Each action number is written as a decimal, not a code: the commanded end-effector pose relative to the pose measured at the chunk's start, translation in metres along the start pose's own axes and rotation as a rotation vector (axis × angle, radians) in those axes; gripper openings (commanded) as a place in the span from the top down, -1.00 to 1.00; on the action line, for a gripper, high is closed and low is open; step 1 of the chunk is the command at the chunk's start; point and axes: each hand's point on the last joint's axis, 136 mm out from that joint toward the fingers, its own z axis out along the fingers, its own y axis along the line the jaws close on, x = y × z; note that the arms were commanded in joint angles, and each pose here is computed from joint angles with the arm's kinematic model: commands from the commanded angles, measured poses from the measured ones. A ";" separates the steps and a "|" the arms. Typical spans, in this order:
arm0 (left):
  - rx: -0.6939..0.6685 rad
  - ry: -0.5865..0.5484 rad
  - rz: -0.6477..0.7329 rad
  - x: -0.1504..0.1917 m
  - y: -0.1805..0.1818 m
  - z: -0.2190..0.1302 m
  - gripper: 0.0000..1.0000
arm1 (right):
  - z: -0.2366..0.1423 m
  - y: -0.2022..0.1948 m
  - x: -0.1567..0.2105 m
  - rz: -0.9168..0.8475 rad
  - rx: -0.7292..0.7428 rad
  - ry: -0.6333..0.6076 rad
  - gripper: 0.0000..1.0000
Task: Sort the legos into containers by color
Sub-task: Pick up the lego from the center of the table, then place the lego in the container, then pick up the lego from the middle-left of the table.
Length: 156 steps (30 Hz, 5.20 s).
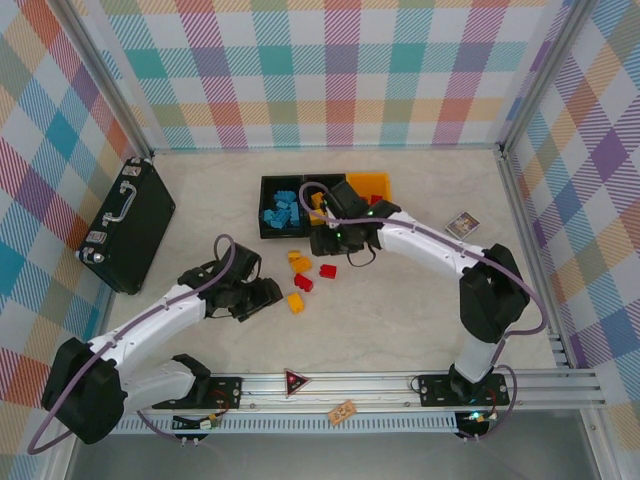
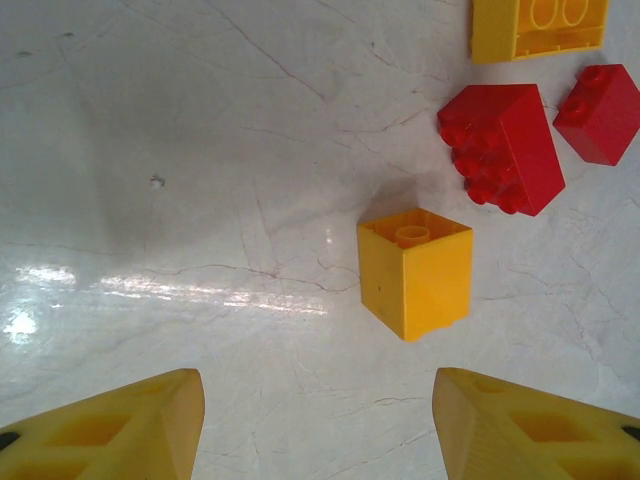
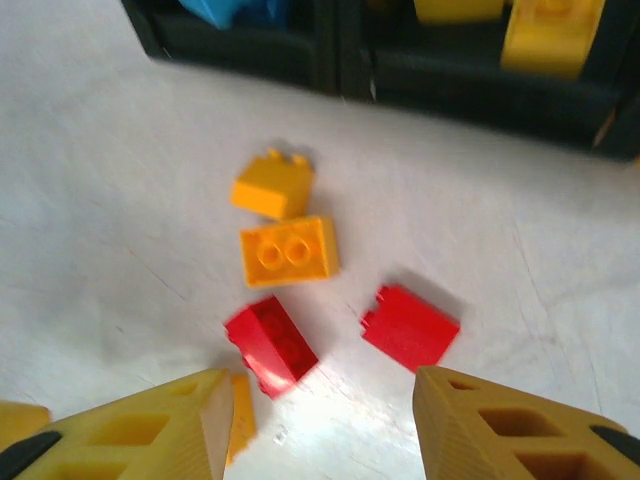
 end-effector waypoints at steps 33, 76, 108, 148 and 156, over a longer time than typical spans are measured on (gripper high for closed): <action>-0.035 -0.008 -0.012 0.010 0.017 0.001 -0.23 | 0.095 0.041 0.053 -0.147 -0.055 0.167 0.08; 0.070 -0.003 0.070 -0.002 -0.040 0.015 -0.23 | 0.019 -0.008 0.034 -0.084 0.040 0.026 0.60; 0.115 0.020 0.224 0.018 -0.110 0.026 -0.20 | 0.023 -0.185 -0.159 0.270 0.339 -0.175 0.59; -0.146 -0.027 0.172 0.015 -0.044 0.030 -0.20 | -0.085 -0.104 -0.032 0.219 0.027 -0.246 -0.05; -0.179 0.004 0.167 0.016 -0.047 0.052 -0.22 | -0.081 -0.088 0.025 0.225 -0.054 -0.189 -0.10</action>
